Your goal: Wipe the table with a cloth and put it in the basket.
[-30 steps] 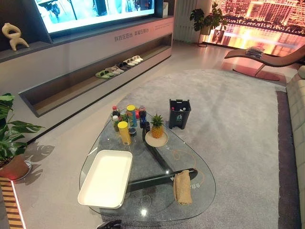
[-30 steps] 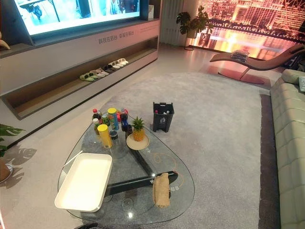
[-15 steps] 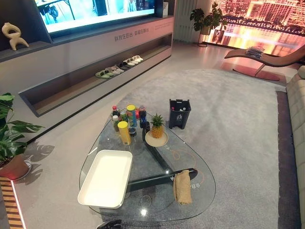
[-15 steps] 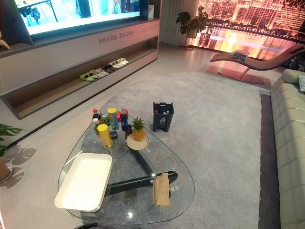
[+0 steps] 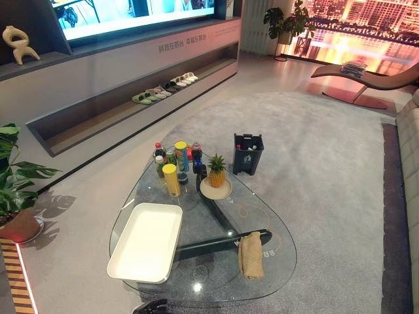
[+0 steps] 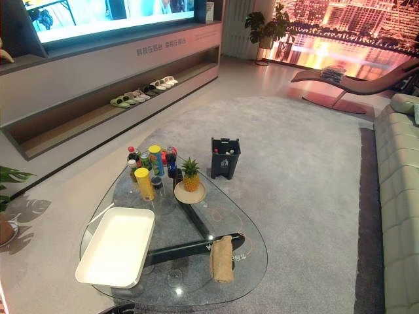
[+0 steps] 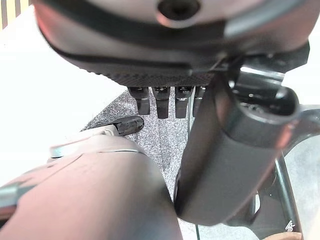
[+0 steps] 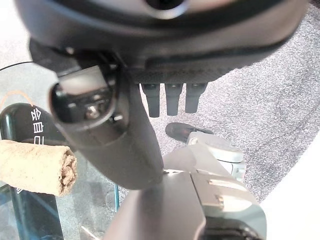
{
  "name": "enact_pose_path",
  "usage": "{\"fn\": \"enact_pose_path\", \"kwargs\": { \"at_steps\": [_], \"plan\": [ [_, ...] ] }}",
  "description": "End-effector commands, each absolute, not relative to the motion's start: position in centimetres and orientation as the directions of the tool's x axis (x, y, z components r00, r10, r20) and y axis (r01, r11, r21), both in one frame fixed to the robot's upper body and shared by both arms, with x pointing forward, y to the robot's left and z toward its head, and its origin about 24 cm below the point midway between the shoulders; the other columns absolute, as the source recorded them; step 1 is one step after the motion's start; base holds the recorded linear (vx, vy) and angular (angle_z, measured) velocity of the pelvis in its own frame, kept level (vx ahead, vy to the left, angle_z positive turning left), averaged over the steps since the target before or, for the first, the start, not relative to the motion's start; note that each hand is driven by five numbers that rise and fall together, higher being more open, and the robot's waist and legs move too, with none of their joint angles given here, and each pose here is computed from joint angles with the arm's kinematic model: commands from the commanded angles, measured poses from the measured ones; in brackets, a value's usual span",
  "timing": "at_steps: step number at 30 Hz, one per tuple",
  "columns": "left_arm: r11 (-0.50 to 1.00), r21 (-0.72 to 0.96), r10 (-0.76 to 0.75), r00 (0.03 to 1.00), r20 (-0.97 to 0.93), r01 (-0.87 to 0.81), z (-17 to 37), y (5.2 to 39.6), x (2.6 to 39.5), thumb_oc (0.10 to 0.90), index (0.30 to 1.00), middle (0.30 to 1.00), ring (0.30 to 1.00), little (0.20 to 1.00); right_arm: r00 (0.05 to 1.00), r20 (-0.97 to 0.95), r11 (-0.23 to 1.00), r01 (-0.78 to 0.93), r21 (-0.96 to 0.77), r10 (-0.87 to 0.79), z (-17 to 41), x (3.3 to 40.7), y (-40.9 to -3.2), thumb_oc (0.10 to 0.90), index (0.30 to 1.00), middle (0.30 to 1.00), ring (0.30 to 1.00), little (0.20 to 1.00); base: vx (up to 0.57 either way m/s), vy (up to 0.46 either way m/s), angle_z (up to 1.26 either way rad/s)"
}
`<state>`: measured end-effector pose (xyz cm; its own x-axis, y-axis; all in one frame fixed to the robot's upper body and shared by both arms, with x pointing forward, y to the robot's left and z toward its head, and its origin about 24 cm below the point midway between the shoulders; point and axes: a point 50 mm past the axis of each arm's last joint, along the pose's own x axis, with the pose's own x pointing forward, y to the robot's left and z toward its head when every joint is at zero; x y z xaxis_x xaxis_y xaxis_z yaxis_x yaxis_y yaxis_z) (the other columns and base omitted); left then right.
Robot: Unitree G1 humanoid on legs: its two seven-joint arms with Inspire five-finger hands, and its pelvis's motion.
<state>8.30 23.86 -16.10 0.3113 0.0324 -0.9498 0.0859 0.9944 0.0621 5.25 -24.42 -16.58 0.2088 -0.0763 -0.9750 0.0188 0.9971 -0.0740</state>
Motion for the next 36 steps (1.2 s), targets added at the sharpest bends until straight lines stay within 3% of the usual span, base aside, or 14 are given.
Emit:
{"fn": "enact_pose_path", "kwargs": {
  "at_steps": [1,36],
  "plan": [
    [0.989,0.050,0.001,0.336,-0.942,0.137,-16.00,22.74,10.36,0.800,0.900,0.900,0.900,0.900,0.217,-0.976,0.999,-0.047,-0.013,-0.002,-16.71,7.16,-22.83,0.800,0.900,0.900,0.900,0.900,0.00,0.000,0.00],
    [0.988,0.042,-0.010,0.337,-0.942,0.146,-16.00,22.57,10.48,0.800,0.900,0.900,0.900,0.900,0.221,-0.975,0.998,-0.055,-0.004,0.009,-16.69,7.31,-22.77,0.800,0.900,0.900,0.900,0.900,0.00,0.000,0.00]
  ]
}}
